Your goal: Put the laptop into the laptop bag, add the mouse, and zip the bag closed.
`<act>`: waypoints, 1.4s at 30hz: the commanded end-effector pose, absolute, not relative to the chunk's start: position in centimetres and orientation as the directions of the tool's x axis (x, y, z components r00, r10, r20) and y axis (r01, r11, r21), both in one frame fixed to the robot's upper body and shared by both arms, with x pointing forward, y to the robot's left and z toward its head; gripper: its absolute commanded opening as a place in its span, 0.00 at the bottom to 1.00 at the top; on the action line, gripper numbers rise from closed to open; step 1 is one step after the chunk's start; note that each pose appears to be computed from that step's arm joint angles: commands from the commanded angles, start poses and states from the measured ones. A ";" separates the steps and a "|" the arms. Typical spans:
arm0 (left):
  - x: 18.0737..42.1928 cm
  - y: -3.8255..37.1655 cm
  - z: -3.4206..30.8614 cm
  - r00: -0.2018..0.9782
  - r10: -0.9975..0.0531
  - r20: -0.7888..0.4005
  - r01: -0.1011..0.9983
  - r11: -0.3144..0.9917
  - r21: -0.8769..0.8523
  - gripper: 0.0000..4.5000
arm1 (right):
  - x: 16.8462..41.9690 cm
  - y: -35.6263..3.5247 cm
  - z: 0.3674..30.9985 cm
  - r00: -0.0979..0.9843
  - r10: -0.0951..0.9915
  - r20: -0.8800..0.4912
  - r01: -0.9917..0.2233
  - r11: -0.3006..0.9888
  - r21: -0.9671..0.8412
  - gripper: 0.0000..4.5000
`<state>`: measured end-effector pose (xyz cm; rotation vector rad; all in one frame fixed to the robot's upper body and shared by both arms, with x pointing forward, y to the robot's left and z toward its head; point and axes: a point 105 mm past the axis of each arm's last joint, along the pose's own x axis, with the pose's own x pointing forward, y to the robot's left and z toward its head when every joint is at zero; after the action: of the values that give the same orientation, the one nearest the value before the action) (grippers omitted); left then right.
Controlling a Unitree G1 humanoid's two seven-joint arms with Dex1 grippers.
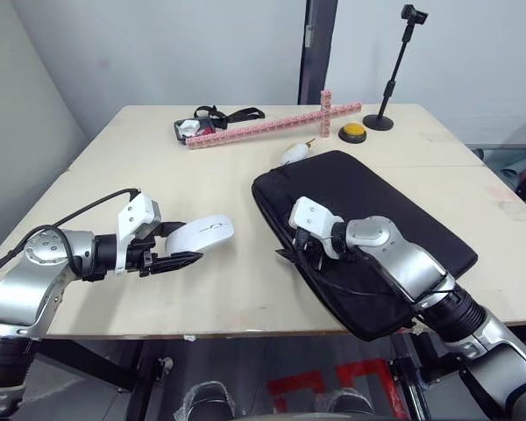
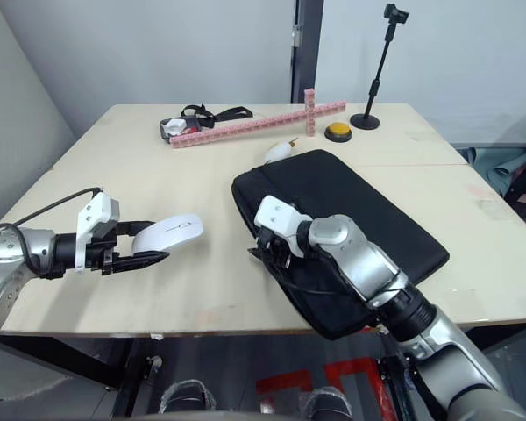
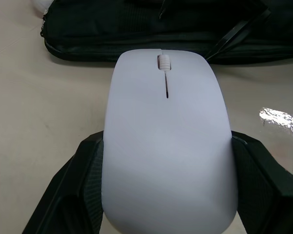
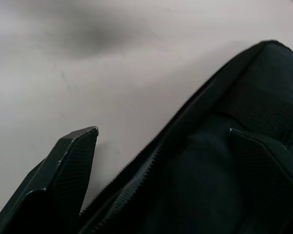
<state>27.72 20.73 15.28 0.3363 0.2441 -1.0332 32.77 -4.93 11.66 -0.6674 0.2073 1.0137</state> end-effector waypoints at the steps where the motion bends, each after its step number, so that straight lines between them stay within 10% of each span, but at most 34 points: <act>1: 27.5 20.3 16.3 0.496 -0.804 -0.327 0.868 0.461 0.182 0.62 | 33.0 -4.8 12.4 0.557 0.709 -0.432 -0.811 0.351 -0.468 0.87; 13: 27.8 19.7 17.3 0.512 -0.814 -0.274 0.859 0.493 0.142 0.62 | 33.3 -5.3 12.2 0.579 0.693 -0.430 -0.805 0.403 -0.435 0.01; 42: 30.2 13.9 14.7 0.489 -0.845 -0.216 0.872 0.470 0.137 0.62 | 31.8 -6.9 25.4 0.438 0.898 -0.036 -0.889 0.439 0.133 0.01</act>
<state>29.78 14.19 14.14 0.2138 0.1555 -1.0647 32.45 -6.91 22.68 0.1078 0.2081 1.0686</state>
